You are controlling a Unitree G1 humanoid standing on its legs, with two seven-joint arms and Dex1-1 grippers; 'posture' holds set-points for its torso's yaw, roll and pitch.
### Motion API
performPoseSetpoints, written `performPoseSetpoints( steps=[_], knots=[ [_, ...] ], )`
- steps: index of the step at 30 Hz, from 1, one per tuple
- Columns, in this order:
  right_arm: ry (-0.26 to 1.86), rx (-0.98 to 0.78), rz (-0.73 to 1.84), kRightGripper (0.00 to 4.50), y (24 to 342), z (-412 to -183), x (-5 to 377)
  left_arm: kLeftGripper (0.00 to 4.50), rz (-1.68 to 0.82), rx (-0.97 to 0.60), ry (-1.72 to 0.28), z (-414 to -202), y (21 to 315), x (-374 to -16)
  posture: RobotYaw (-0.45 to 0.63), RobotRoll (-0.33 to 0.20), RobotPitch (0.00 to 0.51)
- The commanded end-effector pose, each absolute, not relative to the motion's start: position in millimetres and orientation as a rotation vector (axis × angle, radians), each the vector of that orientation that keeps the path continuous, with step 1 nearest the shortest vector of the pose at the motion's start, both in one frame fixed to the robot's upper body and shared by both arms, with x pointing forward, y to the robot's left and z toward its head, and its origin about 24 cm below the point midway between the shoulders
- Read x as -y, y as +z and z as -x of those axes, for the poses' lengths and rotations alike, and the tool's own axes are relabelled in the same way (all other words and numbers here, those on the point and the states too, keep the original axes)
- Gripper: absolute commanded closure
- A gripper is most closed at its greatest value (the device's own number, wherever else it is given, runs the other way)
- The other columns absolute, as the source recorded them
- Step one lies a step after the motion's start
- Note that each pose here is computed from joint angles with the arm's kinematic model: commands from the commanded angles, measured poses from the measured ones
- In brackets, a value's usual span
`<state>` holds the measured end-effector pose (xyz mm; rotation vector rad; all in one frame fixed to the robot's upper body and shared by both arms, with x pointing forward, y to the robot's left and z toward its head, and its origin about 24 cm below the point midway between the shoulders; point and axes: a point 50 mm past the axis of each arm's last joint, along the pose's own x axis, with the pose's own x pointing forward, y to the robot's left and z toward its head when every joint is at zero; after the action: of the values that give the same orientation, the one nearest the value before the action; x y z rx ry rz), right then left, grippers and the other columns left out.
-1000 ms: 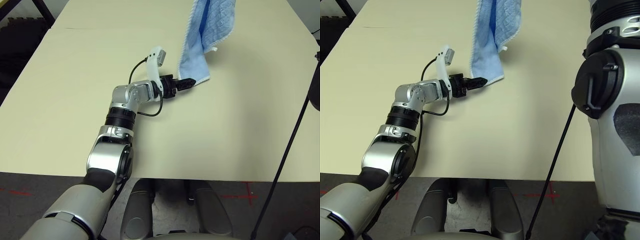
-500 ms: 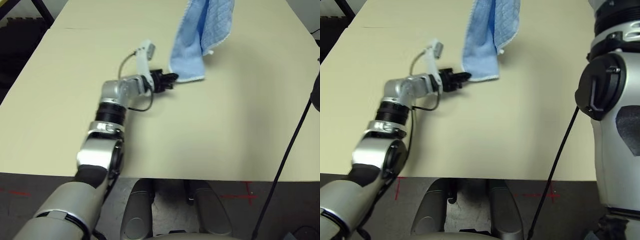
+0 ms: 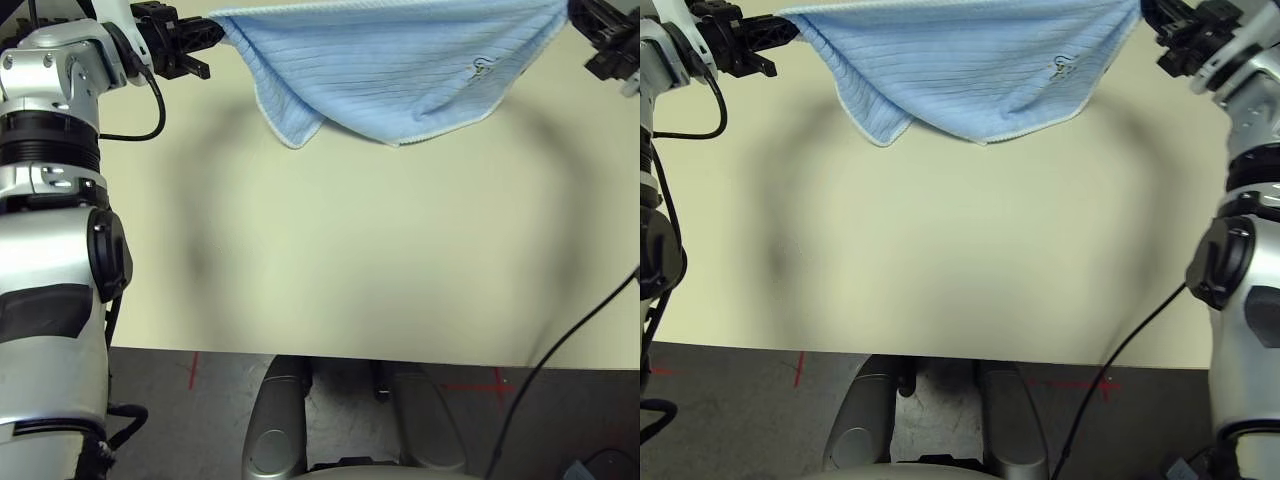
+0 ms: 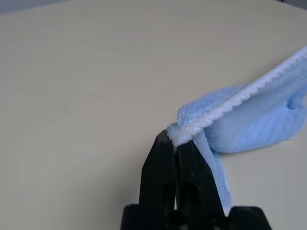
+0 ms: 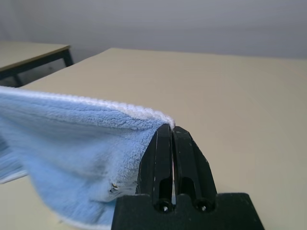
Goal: Fold the towel and set it aside.
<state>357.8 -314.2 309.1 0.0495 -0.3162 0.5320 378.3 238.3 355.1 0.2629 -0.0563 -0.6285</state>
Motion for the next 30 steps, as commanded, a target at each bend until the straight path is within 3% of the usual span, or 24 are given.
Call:
performPoseSetpoints(
  steps=[1,5,9,14,18,22,24,26,29,30],
  knots=[
    [0.667,0.204,-0.162,4.50,304,-345,320,4.45,-0.269,0.007,-0.666,-372,356,-249,0.06,0.000,0.333],
    [0.793,-0.089,-0.182,4.50,285,-331,323,4.45,-0.215,-0.117,-0.744,-369,336,-257,0.06,0.000,0.342],
    [0.812,-0.201,-0.122,4.50,277,-329,322,4.45,-0.204,-0.196,-0.734,-368,318,-266,0.06,0.000,0.347],
    [0.623,-0.024,0.081,4.50,286,-353,316,4.45,-0.289,-0.068,-0.423,-384,324,-275,0.05,0.000,0.348],
    [0.417,0.228,0.146,4.50,315,-368,308,4.45,-0.272,0.097,-0.347,-389,347,-264,0.05,0.000,0.344],
    [0.236,0.705,0.060,4.50,378,-357,303,4.45,-0.254,0.560,-0.083,-374,416,-257,0.05,0.000,0.339],
    [0.242,0.777,0.016,4.50,381,-354,304,4.45,-0.185,0.687,-0.045,-366,432,-257,0.05,0.000,0.338],
    [0.294,0.736,0.007,4.50,371,-358,301,4.45,-0.231,0.672,-0.072,-368,424,-256,0.05,0.000,0.337],
    [0.409,0.584,0.018,4.50,342,-368,295,4.45,-0.326,0.464,-0.174,-384,382,-259,0.04,0.000,0.341],
    [0.456,0.510,0.051,4.50,330,-371,292,4.45,-0.398,0.330,-0.212,-389,360,-264,0.04,0.000,0.341]
  ],
)
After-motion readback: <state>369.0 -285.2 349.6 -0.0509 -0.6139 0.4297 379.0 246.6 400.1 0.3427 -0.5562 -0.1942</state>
